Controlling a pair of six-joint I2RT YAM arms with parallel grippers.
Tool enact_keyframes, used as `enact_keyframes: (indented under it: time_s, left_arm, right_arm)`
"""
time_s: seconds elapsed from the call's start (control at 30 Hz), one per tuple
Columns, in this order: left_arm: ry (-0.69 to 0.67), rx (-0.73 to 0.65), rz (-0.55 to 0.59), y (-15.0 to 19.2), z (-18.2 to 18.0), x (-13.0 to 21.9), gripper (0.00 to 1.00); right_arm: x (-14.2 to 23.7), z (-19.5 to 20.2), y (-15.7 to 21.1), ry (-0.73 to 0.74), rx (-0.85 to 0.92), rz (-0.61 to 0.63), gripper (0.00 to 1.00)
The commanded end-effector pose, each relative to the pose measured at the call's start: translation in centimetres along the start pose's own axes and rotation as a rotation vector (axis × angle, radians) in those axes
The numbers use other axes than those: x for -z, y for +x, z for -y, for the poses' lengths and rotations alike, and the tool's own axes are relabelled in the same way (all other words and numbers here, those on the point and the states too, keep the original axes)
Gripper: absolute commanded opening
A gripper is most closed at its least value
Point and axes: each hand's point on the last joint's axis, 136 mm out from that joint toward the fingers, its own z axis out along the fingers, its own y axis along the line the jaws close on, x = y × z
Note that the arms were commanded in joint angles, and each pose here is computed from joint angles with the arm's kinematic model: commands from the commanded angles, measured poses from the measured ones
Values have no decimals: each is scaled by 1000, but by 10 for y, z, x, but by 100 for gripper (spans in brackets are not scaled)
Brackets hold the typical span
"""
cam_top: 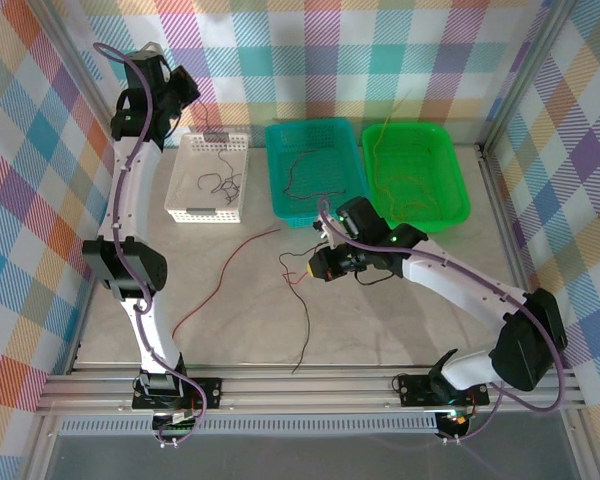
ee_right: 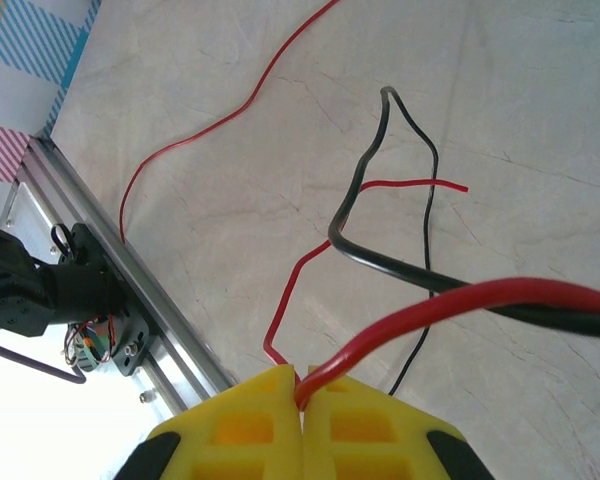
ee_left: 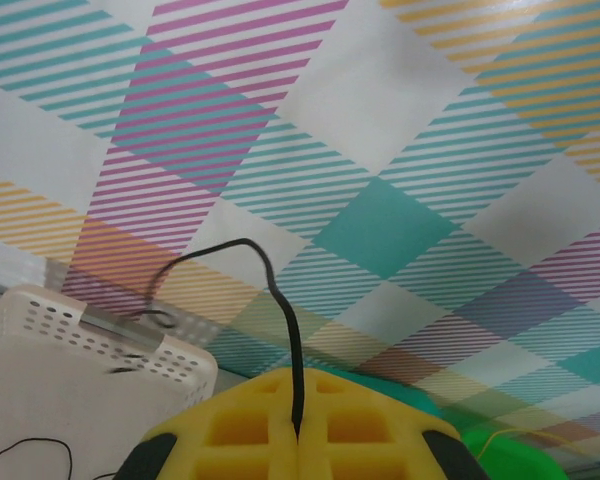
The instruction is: Untangle the cables
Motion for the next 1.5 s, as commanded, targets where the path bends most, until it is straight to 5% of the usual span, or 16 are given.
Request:
enact_keyframes:
  time_s: [0.0, 0.33, 0.63, 0.73, 0.83, 1.0, 1.27, 1.47]
  left_arm:
    - [39, 16, 22, -12, 8, 6, 0]
    - [-109, 93, -148, 102, -75, -33, 0]
    - [-160, 158, -304, 178, -106, -66, 0]
    - [-186, 169, -360, 197, -113, -66, 25]
    - [-220, 159, -371, 205, -118, -59, 35]
    - [-248, 165, -363, 201, -119, -43, 64]
    - [-161, 192, -303, 162, -69, 19, 88]
    - [14, 239, -338, 196, -14, 78, 93]
  right_arm:
    - [-1, -12, -13, -36, 52, 25, 0]
    - [-11, -6, -8, -34, 40, 0, 0]
    - [-7, -12, -13, -42, 45, 13, 0]
    - [-3, -14, -12, -40, 51, 17, 0]
    - [4, -16, -12, -34, 58, 28, 0]
    - [14, -20, -12, -36, 65, 46, 0]
    - [25, -32, -10, -88, 72, 70, 0]
    - [37, -55, -7, -202, 134, 96, 0]
